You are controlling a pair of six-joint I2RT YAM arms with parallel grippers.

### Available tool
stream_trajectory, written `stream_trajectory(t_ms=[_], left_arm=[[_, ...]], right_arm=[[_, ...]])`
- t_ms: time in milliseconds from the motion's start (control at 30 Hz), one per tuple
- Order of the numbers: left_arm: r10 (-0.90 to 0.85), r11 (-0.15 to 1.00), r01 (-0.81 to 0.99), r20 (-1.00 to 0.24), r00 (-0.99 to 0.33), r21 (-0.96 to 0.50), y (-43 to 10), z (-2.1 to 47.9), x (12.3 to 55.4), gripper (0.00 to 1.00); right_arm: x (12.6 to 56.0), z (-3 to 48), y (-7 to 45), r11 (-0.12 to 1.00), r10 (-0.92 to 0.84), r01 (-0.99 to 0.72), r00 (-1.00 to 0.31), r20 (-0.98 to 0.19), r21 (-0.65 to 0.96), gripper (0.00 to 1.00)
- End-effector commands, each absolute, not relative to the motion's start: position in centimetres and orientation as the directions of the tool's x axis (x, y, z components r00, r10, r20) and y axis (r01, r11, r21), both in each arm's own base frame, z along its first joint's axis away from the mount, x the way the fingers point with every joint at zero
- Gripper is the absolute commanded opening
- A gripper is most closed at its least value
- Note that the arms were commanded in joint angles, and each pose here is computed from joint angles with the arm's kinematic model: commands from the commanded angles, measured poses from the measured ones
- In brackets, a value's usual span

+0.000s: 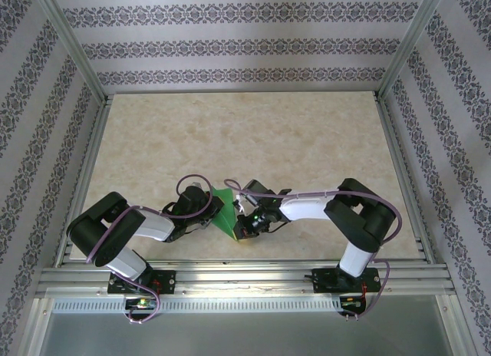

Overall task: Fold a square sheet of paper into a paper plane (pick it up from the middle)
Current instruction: Fourth fold the wing at the center of the table.

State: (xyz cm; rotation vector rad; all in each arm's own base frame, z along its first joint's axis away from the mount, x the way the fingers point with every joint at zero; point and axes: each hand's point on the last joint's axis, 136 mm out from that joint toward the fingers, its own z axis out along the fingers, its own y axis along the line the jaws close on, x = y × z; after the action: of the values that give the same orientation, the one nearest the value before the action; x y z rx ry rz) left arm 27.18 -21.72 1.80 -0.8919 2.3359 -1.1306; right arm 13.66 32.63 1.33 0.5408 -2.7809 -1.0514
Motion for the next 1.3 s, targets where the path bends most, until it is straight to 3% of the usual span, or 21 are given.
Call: stream_trajectory(t_ms=[0,267,567,900,1267], left_arm=[[-0.727,0.543,-0.465,-0.113,-0.677,-0.7,-18.7,-1.4,25.8,0.01],[-0.716,0.558,-0.449,-0.132,-0.686,-0.698,-18.7,-1.0,25.9,0.0],[-0.708,0.588,-0.449,-0.161,-0.687,-0.672,-17.9,-0.4,25.2,0.0],[-0.729,0.585,-0.453,-0.192,-0.658,-0.673,-17.1,0.2,25.2,0.0],[-0.732,0.566,-0.467,-0.154,-0.664,-0.68,-17.8,-0.9,24.8,0.0]], right_arm=[[8.4,-1.7,27.8,0.809,-0.404,-0.242,-0.891,0.208,0.535,0.04],[9.2,-0.5,27.6,0.806,-0.421,-0.304,-0.898,0.13,0.507,0.04],[15.4,6.4,30.2,0.741,-0.253,-0.281,-0.958,-0.134,0.61,0.11],[18.2,7.9,35.5,0.603,-0.154,-0.153,-0.985,-0.074,0.783,0.1],[17.0,5.0,37.8,0.648,-0.225,-0.173,-0.974,-0.031,0.741,0.07]])
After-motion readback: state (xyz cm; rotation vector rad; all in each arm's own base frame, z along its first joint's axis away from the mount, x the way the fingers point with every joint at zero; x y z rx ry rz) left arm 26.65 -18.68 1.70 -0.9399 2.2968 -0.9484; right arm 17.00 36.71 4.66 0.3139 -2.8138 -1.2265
